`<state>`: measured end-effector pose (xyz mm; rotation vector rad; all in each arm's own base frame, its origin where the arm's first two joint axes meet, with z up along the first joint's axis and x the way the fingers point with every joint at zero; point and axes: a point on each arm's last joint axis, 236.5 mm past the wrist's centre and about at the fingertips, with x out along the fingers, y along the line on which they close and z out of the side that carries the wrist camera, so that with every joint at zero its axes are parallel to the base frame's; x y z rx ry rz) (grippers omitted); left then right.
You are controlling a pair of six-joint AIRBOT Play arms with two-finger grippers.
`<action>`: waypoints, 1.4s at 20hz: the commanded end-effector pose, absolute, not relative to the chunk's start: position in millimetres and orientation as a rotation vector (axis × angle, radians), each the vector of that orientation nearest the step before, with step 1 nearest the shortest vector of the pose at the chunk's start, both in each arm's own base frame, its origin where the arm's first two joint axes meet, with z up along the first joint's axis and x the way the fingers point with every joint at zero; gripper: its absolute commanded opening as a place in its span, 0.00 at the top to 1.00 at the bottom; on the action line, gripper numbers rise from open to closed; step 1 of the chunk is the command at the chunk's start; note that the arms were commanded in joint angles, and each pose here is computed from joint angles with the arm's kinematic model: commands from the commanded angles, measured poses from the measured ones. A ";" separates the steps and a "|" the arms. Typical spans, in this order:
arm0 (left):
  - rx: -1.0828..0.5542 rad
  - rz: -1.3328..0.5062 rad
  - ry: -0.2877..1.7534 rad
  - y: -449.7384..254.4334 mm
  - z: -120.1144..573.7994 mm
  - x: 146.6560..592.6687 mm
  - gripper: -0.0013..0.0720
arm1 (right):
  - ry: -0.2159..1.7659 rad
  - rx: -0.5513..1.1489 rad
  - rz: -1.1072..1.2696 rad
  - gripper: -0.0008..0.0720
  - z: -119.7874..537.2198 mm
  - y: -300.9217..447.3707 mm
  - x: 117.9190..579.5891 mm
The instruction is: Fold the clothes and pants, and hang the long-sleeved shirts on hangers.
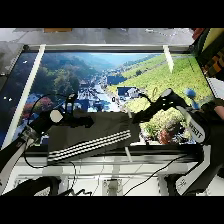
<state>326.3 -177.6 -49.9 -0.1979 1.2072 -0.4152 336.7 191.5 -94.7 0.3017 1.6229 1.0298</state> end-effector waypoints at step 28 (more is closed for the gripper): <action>0.263 -0.298 0.795 -111.7 75.4 407.8 0.03 | 1.106 0.077 0.952 0.96 21.1 344.6 411.3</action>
